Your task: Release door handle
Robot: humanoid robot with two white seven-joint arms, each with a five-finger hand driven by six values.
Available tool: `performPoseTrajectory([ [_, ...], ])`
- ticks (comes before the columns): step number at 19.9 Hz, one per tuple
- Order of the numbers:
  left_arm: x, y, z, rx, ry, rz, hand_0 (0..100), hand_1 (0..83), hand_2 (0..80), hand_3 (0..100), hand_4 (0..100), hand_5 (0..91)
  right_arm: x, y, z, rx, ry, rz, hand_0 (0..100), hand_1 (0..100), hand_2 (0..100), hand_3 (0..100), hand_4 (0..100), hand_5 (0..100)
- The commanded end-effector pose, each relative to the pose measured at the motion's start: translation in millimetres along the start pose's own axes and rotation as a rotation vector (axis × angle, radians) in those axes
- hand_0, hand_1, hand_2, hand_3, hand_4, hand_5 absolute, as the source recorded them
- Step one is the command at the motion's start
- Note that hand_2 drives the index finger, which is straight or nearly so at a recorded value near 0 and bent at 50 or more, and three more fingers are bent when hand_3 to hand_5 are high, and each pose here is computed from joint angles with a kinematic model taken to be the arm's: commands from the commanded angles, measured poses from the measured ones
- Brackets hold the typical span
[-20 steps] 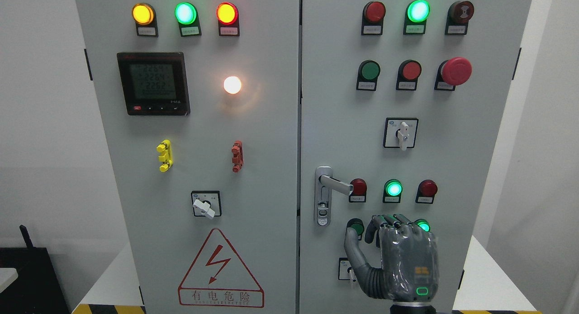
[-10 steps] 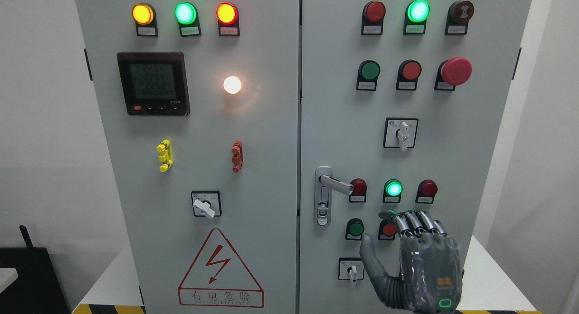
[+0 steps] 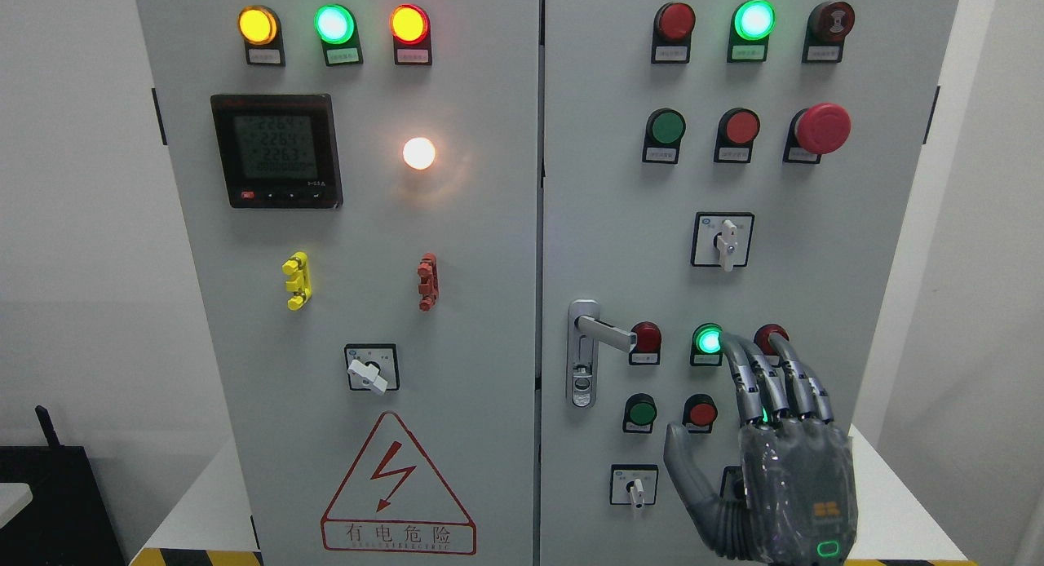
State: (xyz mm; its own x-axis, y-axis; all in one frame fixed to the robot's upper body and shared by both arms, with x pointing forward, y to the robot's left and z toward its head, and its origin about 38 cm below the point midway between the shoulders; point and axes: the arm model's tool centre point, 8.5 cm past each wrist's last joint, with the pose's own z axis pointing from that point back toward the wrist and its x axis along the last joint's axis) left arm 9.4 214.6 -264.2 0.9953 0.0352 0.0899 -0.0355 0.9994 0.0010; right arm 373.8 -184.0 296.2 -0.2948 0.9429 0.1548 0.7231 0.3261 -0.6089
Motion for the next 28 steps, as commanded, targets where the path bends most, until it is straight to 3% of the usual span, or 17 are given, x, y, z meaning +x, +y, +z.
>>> performPoseTrajectory([
  [1,2.0,-0.6,0.3,-0.003,0.007,-0.029,12,38.9,0.0,0,0,0.0,-22.0,-9.7,4.7,-0.017,0.053,0.019,49,12,1,0,0,0],
  [28,2.0,-0.6,0.3,-0.003,0.007,-0.03,12,38.9,0.0,0,0,0.0,-19.7,-7.5,7.2,-0.008,0.054,0.012,42,16,4,3,0,0],
])
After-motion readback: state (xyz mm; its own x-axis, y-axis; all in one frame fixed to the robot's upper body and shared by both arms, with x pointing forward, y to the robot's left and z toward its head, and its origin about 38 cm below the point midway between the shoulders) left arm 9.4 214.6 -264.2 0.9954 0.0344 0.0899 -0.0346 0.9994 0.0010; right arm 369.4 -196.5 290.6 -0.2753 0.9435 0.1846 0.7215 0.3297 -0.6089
